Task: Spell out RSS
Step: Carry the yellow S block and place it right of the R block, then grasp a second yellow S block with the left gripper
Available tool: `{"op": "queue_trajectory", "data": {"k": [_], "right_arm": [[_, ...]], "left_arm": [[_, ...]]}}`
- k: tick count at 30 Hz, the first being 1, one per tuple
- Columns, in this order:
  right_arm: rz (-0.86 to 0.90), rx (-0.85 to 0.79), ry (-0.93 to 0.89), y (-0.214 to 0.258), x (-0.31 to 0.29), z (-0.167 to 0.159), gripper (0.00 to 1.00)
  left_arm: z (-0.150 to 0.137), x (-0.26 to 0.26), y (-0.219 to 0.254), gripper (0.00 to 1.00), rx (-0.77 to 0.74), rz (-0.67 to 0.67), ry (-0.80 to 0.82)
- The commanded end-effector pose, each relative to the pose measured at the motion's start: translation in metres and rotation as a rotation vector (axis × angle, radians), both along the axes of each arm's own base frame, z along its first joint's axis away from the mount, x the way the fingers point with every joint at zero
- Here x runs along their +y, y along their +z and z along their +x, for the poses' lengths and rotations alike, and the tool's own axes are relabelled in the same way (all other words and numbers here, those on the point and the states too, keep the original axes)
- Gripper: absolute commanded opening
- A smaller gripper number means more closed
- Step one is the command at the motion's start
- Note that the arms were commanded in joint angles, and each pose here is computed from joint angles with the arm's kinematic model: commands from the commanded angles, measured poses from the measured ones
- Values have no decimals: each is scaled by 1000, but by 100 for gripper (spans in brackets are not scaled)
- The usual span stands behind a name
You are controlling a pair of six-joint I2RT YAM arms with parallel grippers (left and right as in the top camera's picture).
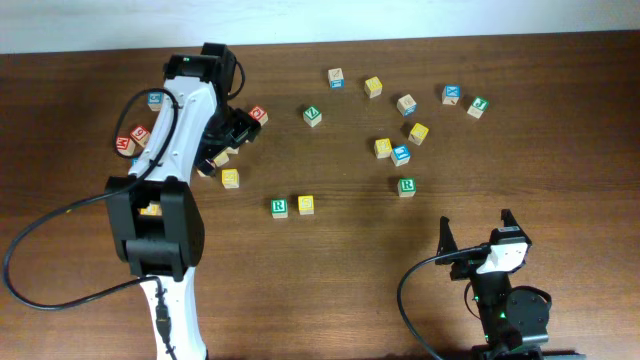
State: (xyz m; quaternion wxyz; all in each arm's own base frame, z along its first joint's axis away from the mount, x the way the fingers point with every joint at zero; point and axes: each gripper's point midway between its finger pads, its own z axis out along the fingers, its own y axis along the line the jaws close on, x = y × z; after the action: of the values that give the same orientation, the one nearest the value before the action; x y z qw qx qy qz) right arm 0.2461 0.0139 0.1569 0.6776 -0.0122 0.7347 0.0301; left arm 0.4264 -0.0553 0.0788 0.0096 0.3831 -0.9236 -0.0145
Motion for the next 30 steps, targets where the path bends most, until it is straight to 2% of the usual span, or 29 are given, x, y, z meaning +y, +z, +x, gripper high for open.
{"op": "queue_trajectory", "data": {"k": [1,4,8,14,16,18,19,21,22,25,28,29,30], "right_arm": [[6,7,-17,-3,-3,0,98],[7,7,-17,-3,-3,0,98],[7,7,-17,-3,-3,0,98],[7,7,-17,-3,-3,0,98],[7,7,-17,-3,-3,0,98],[7,7,-17,-3,-3,0,98],[7,7,-17,-3,-3,0,98],[7,7,-17,-3,-3,0,98],[6,7,-17,-3,-3,0,98],[6,7,-17,-3,-3,0,98],[7,7,-17,-3,-3,0,98],[6,7,-17,-3,-3,0,98],[6,7,-17,-3,-3,0,98]], "left_arm": [[-15,4,-24,99,68,32,75],[-13,5,-43,100,54,32,102],[-1,4,-53,88,-4,23,105],[-19,8,-77,84,43,45,164],[-12,12,-79,79,9,67,164],[-8,14,-79,69,-8,78,163],[-8,14,-79,59,-8,78,163],[-5,14,-79,52,-21,80,164],[-3,16,-79,43,-30,92,163],[-1,19,-79,33,-38,106,159],[-1,19,-79,28,-38,108,117],[-1,19,-79,29,-35,104,95],[-2,15,-79,36,-30,84,63]]}}
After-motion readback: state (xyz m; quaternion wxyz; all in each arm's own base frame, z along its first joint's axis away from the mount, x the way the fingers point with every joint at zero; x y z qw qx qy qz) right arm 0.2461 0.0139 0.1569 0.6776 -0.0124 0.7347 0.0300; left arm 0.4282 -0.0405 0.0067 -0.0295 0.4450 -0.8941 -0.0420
